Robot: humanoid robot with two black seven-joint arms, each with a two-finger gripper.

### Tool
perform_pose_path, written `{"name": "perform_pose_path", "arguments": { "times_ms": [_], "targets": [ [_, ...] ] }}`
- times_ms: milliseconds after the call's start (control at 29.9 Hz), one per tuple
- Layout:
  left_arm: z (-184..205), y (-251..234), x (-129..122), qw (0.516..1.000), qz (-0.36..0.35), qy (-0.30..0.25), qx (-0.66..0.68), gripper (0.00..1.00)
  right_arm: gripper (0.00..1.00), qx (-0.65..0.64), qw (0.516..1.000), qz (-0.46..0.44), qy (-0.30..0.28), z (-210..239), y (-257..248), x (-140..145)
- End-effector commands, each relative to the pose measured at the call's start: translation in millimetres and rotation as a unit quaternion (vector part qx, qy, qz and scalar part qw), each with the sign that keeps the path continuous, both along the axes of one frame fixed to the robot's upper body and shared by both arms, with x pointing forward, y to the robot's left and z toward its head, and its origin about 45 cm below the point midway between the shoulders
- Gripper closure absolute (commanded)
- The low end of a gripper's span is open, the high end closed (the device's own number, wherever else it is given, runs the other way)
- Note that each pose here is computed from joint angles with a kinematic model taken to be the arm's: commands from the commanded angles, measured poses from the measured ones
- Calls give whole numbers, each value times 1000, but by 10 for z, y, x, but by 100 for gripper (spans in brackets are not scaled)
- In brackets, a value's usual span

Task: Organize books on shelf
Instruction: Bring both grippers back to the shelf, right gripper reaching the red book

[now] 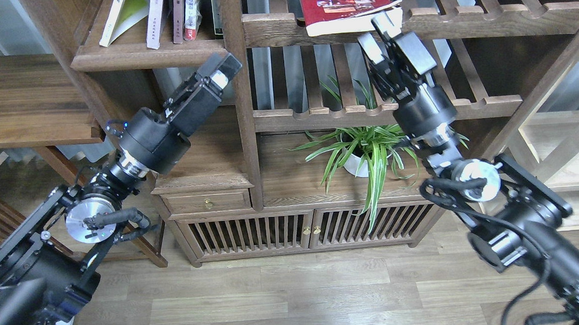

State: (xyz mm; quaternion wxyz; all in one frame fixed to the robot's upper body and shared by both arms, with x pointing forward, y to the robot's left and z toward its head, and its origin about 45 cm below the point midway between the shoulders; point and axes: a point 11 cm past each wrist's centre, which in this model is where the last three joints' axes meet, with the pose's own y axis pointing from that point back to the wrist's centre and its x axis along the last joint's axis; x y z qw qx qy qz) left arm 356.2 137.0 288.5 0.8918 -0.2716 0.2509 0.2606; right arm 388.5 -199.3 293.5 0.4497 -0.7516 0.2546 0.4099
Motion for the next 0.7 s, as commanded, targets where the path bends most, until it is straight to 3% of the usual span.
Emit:
{"name": "perform_pose_path", "arguments": {
  "times_ms": [0,669],
  "targets": [
    [11,-173,-9,1000,-11,5,-20,1,26,2,1000,3,-5,40,31,15],
    [140,-264,19,999,-23,-7,-24,1,26,-26,998,37,34,-238,274,-90]
  ]
}}
